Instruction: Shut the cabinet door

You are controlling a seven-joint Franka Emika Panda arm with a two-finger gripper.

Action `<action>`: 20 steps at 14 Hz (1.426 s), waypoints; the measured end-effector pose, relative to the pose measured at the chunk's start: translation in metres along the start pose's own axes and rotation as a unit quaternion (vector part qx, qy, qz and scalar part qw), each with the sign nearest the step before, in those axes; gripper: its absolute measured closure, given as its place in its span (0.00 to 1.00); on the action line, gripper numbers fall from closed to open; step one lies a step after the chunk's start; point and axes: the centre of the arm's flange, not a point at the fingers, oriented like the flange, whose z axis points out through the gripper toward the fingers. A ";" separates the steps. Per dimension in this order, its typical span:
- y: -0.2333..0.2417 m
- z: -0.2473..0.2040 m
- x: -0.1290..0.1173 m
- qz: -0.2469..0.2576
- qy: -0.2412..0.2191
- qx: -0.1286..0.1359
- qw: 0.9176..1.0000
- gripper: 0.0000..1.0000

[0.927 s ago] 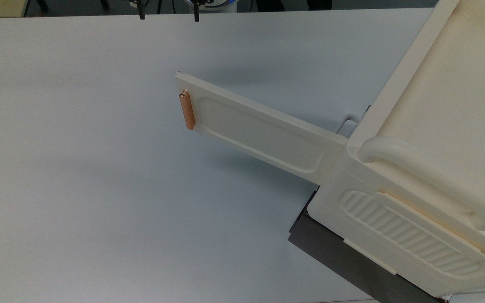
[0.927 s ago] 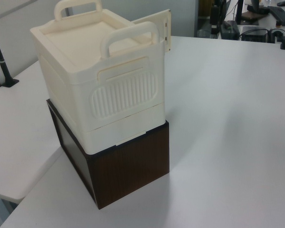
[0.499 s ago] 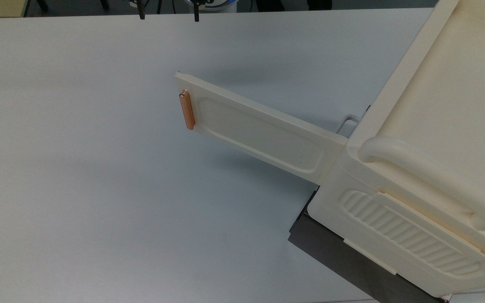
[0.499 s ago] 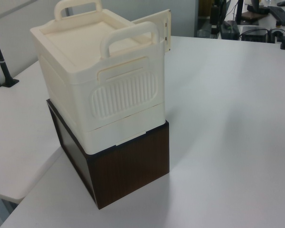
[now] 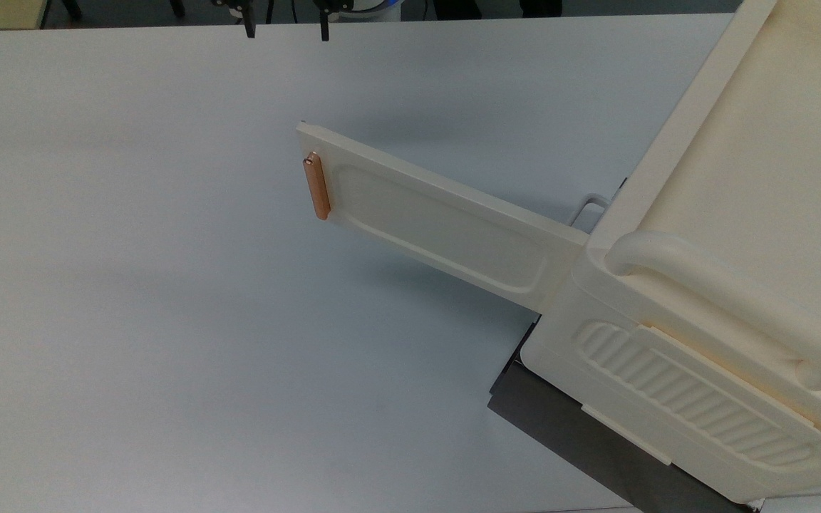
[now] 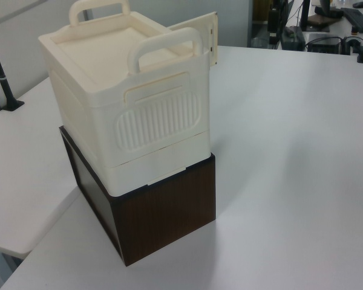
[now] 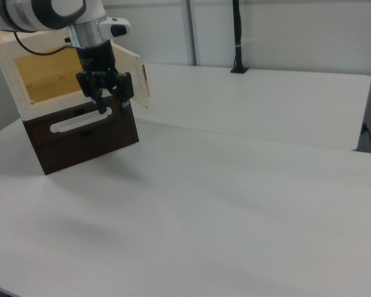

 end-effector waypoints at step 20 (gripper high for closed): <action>0.005 -0.071 0.085 0.077 0.371 0.033 0.925 0.99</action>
